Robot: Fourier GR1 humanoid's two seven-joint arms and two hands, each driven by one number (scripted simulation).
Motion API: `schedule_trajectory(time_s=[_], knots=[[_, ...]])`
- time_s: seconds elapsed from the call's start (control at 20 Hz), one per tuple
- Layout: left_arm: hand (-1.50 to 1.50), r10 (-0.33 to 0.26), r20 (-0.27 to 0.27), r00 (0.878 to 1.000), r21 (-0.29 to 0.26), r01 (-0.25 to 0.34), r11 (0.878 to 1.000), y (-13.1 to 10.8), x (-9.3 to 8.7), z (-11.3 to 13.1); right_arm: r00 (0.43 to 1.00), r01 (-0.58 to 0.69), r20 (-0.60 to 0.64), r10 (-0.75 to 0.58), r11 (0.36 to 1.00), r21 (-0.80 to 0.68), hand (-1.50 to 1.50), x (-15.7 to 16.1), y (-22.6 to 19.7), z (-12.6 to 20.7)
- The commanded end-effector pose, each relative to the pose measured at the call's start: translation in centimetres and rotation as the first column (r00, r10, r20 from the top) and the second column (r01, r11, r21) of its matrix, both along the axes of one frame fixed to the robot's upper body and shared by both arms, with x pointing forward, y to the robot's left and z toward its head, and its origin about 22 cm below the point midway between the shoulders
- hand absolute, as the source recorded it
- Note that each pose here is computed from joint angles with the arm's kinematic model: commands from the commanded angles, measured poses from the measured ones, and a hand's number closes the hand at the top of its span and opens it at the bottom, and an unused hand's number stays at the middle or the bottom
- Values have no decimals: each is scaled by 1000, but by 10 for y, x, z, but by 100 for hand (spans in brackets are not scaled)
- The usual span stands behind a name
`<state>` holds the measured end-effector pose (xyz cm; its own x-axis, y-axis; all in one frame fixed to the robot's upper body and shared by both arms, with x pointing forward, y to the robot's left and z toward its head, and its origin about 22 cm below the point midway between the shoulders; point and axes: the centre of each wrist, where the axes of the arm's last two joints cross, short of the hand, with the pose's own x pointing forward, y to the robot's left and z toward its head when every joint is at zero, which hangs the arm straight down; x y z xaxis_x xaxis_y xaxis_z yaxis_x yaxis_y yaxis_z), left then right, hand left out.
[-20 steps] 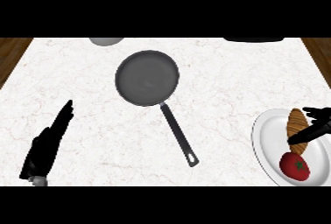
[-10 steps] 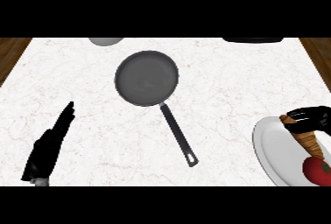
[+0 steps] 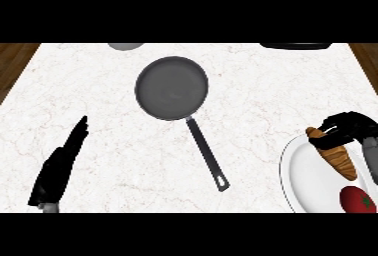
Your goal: Pick the croissant from the plate and place it in the pan
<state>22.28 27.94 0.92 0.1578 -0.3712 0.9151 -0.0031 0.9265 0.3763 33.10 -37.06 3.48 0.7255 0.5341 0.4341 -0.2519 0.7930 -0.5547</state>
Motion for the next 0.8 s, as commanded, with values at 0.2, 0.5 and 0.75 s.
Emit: schedule_trajectory(time_s=[0.2,0.5,0.75], knots=[[0,-134,19,991,5,134,991,-23,12,8,745,-561,104,659,704,-437,150,50,77,98],[0,-114,46,992,0,114,994,-23,20,16,378,-489,438,816,577,-653,150,62,108,139],[0,-100,33,994,-4,100,995,-25,23,11,143,-481,541,829,536,-694,150,85,131,143]])
